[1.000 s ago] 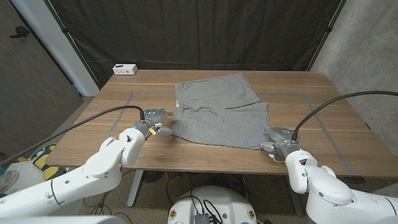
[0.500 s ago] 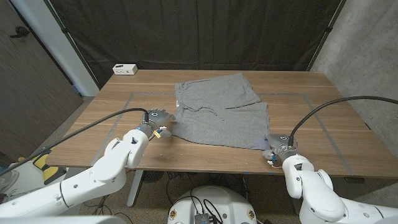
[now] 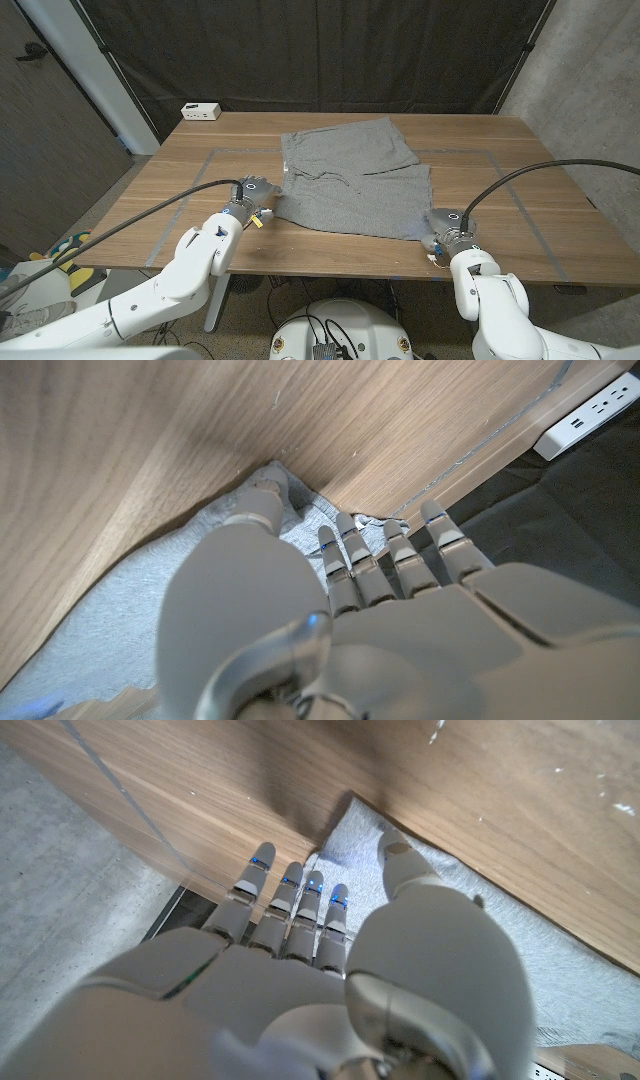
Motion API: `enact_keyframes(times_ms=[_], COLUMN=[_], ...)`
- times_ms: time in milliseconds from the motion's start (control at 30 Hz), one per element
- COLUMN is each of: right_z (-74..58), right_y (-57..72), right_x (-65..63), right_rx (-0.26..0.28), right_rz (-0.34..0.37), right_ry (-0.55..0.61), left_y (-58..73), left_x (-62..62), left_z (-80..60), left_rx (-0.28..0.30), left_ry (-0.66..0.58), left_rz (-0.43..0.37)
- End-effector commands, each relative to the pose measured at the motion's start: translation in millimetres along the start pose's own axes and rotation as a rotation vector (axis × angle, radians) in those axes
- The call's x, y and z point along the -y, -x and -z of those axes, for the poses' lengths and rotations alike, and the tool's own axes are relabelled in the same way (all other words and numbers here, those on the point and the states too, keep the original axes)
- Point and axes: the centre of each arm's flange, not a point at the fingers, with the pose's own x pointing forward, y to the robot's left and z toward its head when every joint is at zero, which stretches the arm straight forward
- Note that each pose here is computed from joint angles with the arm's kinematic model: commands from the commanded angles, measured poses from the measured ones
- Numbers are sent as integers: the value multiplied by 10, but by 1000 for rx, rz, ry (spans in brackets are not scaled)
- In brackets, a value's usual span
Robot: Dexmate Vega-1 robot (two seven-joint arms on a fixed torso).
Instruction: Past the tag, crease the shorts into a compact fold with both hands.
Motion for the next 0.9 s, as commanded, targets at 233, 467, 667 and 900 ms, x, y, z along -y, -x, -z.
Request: enact_keyframes(times_ms=[233,467,667,900], right_z=[-28,-19,-14,-15], right_y=[-171,-201,-204,-236], right_x=[-150,-195,-180,-161], right_rx=[-37,-36,-29,-27], right_rz=[-68,-58,-50,-53], right_ry=[85,61,51,42], left_y=[-50,-82,-102,-32], left_x=[85,152,239,121], left_z=[-2,-16,36,36], left_rx=[-45,-56,-46,-43], left_ry=[-86,-126,-62,-36], left_rz=[-1,-53,-134,-202])
